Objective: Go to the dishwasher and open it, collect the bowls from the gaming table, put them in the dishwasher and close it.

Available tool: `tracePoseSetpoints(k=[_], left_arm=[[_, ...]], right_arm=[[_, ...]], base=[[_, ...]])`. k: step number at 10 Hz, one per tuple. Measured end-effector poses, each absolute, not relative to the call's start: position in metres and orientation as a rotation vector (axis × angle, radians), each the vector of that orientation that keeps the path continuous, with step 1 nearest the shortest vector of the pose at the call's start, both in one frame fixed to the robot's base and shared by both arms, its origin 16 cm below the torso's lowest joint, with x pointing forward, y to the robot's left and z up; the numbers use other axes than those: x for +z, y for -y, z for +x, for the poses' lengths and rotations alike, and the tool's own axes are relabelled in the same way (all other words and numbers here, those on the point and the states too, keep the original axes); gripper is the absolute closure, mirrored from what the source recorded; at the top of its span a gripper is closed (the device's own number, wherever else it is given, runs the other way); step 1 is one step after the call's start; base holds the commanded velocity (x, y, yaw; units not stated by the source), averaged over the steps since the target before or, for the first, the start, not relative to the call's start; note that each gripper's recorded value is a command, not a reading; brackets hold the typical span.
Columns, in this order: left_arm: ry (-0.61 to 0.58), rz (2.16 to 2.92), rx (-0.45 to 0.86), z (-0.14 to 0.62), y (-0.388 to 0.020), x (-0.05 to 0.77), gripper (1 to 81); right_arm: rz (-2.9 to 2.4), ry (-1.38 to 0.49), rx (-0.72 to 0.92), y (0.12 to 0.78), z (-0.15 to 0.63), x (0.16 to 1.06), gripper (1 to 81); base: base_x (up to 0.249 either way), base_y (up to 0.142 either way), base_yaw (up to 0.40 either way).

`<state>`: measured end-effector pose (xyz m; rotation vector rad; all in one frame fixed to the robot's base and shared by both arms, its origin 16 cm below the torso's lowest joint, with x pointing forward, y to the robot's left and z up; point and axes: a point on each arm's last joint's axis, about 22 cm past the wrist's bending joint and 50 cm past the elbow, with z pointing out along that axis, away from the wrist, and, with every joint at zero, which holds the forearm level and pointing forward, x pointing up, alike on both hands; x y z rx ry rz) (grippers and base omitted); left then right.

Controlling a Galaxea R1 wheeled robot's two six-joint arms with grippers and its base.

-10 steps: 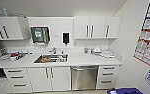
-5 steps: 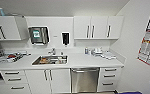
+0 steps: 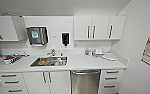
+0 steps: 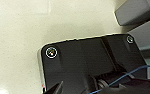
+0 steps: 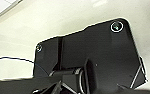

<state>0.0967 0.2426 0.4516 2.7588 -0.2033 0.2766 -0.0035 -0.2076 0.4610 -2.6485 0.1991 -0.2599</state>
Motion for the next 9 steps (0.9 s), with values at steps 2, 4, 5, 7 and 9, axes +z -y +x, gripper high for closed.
tracePoseSetpoints(k=[2, 4, 5, 7, 9], left_arm=[[0.203, 2.759, 0.277, 0.097, -0.243, 0.452, 1.0], [0.204, 2.756, 0.303, 0.112, -0.242, 0.454, 1.0], [0.203, 2.756, 0.3, 0.107, -0.242, 0.453, 1.0], [0.201, 2.76, 0.252, 0.081, -0.243, 0.45, 1.0], [0.205, 2.757, 0.29, 0.101, -0.242, 0.453, 1.0]], right_arm=[[-2.649, -0.199, -0.257, 0.208, -0.005, 0.461, 1.0], [-2.646, -0.197, -0.286, 0.209, 0.012, 0.462, 1.0], [-2.649, -0.197, -0.287, 0.21, 0.01, 0.462, 1.0], [-2.655, -0.202, -0.234, 0.209, -0.02, 0.459, 1.0], [-2.653, -0.198, -0.259, 0.209, -0.006, 0.46, 1.0]], base=[[0.134, 0.0, 0.0], [0.124, 0.0, 0.0], [0.117, 0.0, 0.0], [0.113, 0.0, 0.0], [0.113, 0.0, 0.0]])
